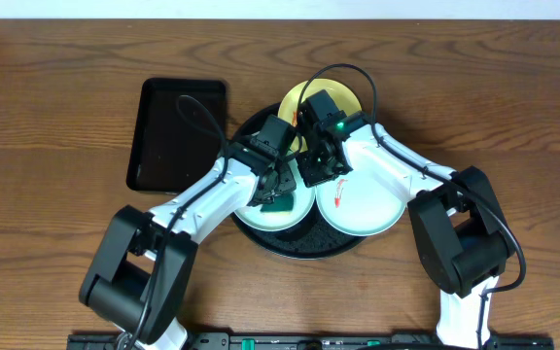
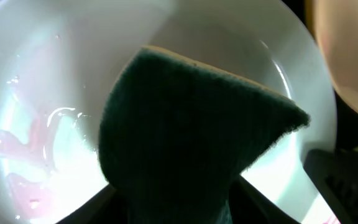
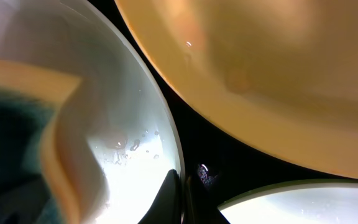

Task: Clean dirty plates on tray and stack at the side
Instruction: 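Keep scrubbing the plate center with the sponge in left gripper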

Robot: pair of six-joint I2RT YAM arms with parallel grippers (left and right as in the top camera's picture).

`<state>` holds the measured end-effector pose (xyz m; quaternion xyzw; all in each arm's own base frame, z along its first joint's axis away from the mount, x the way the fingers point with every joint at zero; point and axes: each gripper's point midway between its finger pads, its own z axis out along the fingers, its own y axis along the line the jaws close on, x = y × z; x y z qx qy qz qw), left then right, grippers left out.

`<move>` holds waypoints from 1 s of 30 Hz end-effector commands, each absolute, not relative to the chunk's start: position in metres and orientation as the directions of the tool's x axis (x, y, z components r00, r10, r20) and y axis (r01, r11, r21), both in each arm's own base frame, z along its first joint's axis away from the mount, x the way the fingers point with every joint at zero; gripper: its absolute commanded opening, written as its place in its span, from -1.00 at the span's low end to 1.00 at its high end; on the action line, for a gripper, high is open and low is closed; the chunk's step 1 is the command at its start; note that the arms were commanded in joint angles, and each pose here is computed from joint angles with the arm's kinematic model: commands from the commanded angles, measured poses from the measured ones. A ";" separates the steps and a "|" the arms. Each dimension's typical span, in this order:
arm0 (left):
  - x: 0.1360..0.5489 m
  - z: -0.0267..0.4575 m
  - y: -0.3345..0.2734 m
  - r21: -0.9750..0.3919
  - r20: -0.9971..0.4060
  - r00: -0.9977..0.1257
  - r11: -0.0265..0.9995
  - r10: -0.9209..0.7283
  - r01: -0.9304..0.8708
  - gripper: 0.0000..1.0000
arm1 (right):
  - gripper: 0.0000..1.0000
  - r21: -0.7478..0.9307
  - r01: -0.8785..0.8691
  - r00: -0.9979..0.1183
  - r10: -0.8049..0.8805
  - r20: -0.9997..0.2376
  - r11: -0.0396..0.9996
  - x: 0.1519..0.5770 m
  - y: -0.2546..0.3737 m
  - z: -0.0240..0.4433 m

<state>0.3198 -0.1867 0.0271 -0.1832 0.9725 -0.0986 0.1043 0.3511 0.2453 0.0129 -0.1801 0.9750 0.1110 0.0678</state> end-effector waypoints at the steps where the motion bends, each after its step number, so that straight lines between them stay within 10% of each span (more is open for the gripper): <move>1: 0.325 0.053 -0.188 -0.271 -0.218 -0.907 0.915 -0.361 -0.300 0.04 | -0.97 0.142 -0.361 -0.926 -0.337 -0.168 0.922 0.354 0.236 0.008; 12: 0.323 0.056 -0.174 -0.204 -0.257 -0.904 0.934 -0.341 -0.294 0.40 | -0.97 0.142 -0.361 -0.926 -0.337 -0.168 0.922 0.354 0.236 0.008; 30: 0.324 0.074 -0.173 -0.233 -0.290 -0.891 0.929 -0.350 -0.289 0.40 | -0.97 0.142 -0.361 -0.926 -0.337 -0.168 0.922 0.355 0.236 0.008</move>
